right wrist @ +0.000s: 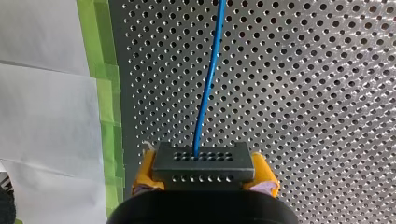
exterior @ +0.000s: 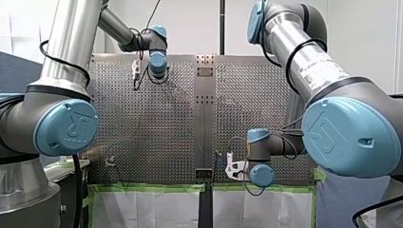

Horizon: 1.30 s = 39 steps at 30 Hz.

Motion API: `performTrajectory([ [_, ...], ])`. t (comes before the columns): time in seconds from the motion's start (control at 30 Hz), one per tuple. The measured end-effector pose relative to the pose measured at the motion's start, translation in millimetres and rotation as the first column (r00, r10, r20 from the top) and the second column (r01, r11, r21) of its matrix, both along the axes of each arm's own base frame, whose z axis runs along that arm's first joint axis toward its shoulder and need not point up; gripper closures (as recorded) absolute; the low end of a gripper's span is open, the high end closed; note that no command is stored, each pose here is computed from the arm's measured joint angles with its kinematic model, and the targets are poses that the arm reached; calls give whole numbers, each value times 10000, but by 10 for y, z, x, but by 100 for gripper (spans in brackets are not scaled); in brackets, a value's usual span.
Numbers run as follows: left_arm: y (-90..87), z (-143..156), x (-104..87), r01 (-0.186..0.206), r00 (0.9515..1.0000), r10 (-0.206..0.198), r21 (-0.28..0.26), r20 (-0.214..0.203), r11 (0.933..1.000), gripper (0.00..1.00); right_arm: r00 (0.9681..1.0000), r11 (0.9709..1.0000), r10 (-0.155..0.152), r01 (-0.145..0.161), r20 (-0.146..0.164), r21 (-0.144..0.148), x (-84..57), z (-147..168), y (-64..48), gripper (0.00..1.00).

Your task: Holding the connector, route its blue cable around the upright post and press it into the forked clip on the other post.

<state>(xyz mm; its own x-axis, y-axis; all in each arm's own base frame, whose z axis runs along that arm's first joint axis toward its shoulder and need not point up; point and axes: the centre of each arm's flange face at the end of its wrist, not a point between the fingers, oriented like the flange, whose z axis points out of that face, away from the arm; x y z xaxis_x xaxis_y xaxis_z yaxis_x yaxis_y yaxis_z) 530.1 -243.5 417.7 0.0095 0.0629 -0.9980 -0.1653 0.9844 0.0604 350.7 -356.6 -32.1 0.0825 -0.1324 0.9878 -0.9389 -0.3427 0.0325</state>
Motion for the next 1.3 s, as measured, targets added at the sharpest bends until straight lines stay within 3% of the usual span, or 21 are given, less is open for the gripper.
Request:
performTrajectory([
  [0.33,7,285,36,-356,9989,373,-582,287,9977,0,10000,10000,19,-19,36,-31,5,4,-4,100],
  [0.73,16,465,25,-719,9965,761,-1094,346,9914,0,9999,9999,150,-149,75,-46,19,6,-2,100],
  [1.1,2,683,57,-641,9949,748,-1492,675,9867,0,9998,9998,206,-206,75,-40,31,5,9,100],
  [1.3,-25,679,117,-561,9959,662,-1519,618,9868,0,9997,9998,206,-205,126,-75,35,9,5,100],
])
